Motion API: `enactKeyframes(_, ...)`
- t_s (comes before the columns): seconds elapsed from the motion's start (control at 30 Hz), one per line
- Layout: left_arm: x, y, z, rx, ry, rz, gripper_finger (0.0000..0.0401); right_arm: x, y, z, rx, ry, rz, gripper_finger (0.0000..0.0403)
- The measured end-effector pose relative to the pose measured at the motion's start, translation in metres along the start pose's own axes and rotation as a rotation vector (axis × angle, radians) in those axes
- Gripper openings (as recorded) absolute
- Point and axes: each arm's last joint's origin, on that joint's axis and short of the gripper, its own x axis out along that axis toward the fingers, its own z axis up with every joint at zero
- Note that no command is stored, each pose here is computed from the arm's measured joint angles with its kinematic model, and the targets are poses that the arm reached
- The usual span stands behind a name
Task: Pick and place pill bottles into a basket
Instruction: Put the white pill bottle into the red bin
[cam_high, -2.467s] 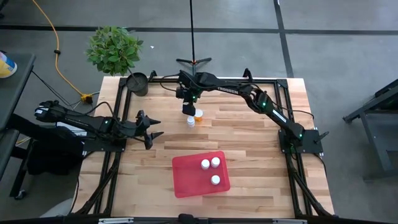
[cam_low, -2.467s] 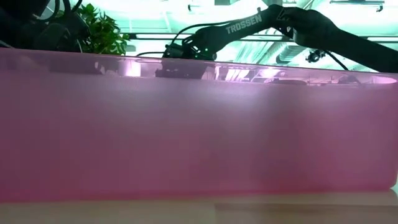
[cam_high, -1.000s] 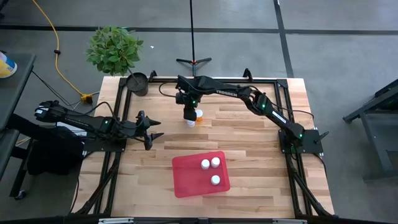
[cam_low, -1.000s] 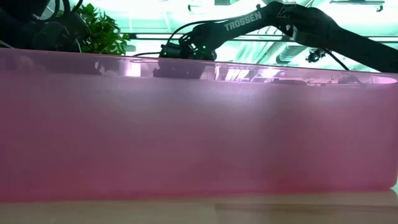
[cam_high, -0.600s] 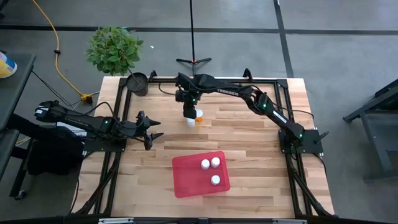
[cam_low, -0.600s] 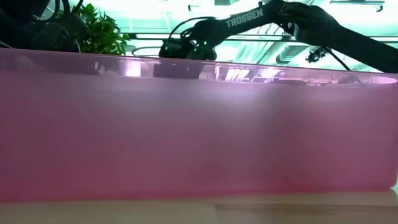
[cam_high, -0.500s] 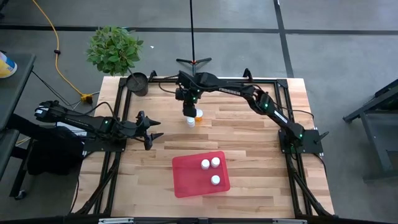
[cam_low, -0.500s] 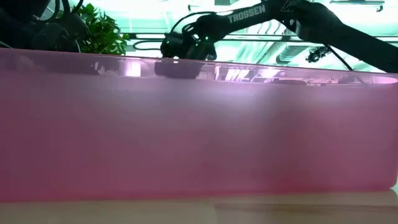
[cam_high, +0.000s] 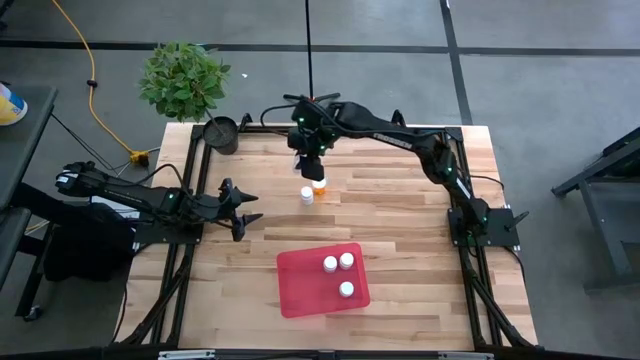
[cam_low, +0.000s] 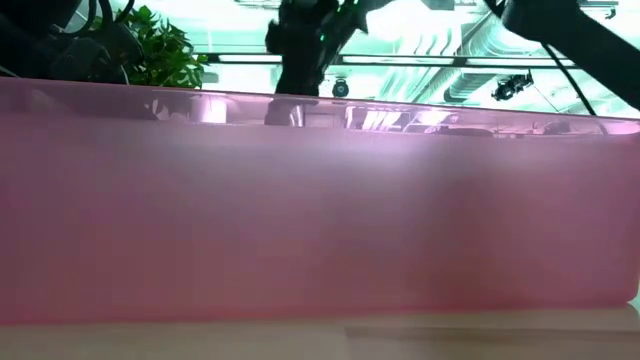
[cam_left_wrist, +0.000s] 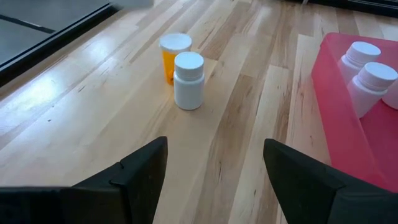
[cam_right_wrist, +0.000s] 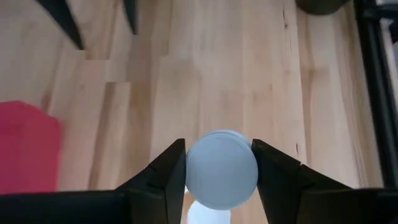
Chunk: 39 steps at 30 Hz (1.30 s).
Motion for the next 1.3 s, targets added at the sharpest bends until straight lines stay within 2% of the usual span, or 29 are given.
enactKeyframes(0.17, 0.000, 0.000, 0.000, -0.001, 0.007, -0.004, 0.0298, -0.024, 0.026, 0.006, -0.022, 0.002, 0.024, 0.0146)
enactKeyframes(0.33, 0.000, 0.000, -0.001, -0.001, 0.010, -0.013, 0.0298, -0.032, 0.059, 0.011, -0.049, 0.009, 0.066, 0.0146)
enactKeyframes(0.8, 0.000, 0.000, -0.001, -0.012, 0.010, -0.013, 0.0298, -0.016, 0.167, 0.015, -0.120, 0.072, 0.201, 0.0146)
enactKeyframes(1.0, 0.000, 0.000, -0.001, -0.012, 0.010, -0.013, 0.0298, -0.014, 0.217, 0.012, -0.145, 0.088, 0.191, 0.0146)
enactKeyframes(1.13, 0.000, 0.000, 0.000, -0.012, 0.010, -0.013, 0.0298, -0.003, 0.246, 0.007, -0.153, 0.082, 0.195, 0.0146)
enactKeyframes(1.3, 0.000, -0.001, 0.000, -0.016, 0.003, -0.016, 0.0298, 0.027, 0.271, -0.010, -0.137, 0.113, 0.210, 0.0146)
